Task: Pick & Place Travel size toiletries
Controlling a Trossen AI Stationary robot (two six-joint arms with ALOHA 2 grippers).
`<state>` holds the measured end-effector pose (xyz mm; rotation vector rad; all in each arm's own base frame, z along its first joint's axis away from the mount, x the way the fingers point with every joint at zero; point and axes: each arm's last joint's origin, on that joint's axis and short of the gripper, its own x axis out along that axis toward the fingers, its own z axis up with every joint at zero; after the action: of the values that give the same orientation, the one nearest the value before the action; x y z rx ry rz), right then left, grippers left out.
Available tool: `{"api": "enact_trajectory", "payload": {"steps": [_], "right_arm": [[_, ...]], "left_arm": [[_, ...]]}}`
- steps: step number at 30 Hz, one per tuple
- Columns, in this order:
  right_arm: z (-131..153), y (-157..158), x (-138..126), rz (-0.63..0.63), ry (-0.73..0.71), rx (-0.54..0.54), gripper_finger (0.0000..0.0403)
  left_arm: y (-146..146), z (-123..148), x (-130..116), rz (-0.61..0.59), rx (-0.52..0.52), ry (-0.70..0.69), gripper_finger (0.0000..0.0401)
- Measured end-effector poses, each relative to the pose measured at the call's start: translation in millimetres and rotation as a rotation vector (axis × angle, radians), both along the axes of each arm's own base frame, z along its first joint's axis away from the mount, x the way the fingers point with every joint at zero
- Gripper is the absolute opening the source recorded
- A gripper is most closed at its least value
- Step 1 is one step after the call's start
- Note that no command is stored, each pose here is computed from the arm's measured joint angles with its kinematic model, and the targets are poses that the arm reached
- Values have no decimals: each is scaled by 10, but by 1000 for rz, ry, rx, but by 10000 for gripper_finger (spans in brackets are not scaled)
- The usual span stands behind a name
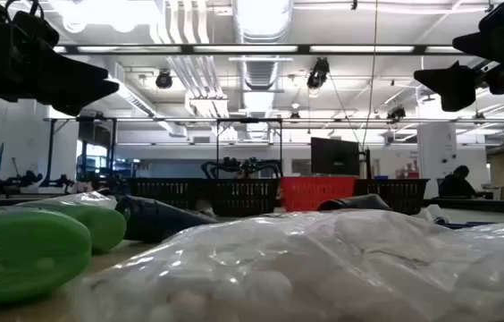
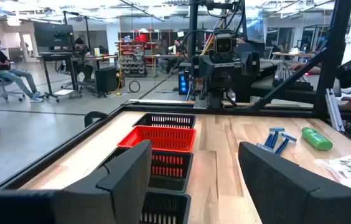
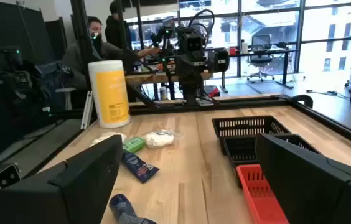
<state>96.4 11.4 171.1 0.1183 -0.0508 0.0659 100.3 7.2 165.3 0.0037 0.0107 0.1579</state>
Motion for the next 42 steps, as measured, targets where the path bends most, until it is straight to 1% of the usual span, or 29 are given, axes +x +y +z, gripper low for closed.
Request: {"api": "enact_trajectory", "payload": {"steps": [33, 34, 35, 36, 37, 38, 39, 42], "right_arm": [[0, 0, 0, 0, 0, -1, 364], [0, -1, 0, -4, -2, -36, 364], [0, -7, 0, -28, -7, -129, 364], [12, -25, 0, -91, -17, -217, 364], [33, -45, -2, -167, -29, -280, 364], [58, -60, -6, -220, -46, -299, 364], [92, -67, -10, -247, -77, -289, 364], [166, -68, -23, -253, -152, -224, 364]], "left_arm": [[0, 0, 0, 0, 0, 0, 248], [0, 0, 0, 0, 0, 0, 248], [0, 0, 0, 0, 0, 0, 248], [0, 0, 0, 0, 0, 0, 248], [0, 0, 0, 0, 0, 0, 248], [0, 0, 0, 0, 0, 0, 248], [0, -1, 0, 0, 0, 0, 248], [0, -1, 0, 0, 0, 0, 248]]}}
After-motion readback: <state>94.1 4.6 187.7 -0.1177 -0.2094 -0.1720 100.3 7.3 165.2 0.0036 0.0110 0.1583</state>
